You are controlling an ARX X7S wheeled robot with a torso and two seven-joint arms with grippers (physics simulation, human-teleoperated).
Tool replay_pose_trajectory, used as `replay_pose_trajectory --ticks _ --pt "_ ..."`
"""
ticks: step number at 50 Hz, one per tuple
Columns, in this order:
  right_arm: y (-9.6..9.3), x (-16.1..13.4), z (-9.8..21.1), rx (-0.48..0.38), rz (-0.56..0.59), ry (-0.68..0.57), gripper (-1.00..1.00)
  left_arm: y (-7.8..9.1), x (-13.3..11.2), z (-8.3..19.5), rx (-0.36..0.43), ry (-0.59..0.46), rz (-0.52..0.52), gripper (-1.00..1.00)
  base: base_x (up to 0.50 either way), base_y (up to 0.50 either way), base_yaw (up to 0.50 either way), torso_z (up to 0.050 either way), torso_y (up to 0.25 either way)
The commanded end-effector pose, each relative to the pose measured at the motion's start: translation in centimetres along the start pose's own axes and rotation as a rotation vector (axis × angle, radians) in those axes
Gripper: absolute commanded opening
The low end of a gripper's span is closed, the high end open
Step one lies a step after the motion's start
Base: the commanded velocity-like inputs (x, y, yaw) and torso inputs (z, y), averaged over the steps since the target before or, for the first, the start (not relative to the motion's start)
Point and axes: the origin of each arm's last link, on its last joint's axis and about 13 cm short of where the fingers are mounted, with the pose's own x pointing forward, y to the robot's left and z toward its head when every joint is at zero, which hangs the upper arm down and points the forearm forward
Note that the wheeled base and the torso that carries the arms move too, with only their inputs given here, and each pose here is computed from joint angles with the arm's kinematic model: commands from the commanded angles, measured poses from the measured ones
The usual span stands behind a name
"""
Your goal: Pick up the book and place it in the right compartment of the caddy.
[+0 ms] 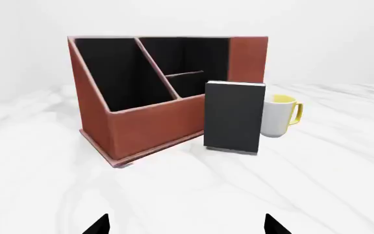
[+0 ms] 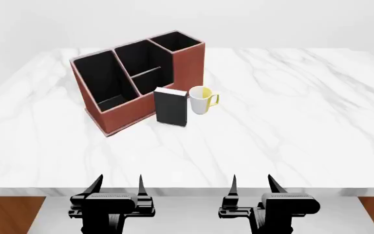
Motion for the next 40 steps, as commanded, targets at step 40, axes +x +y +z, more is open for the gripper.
replay_pose_trajectory --ticks 40 --pt "-0.1 -5.1 8.2 0.063 0.052 -0.245 1.0 1.1 -5.6 8.9 0.002 -0.273 0.005 1.0 0.0 0.0 0.0 0.0 0.0"
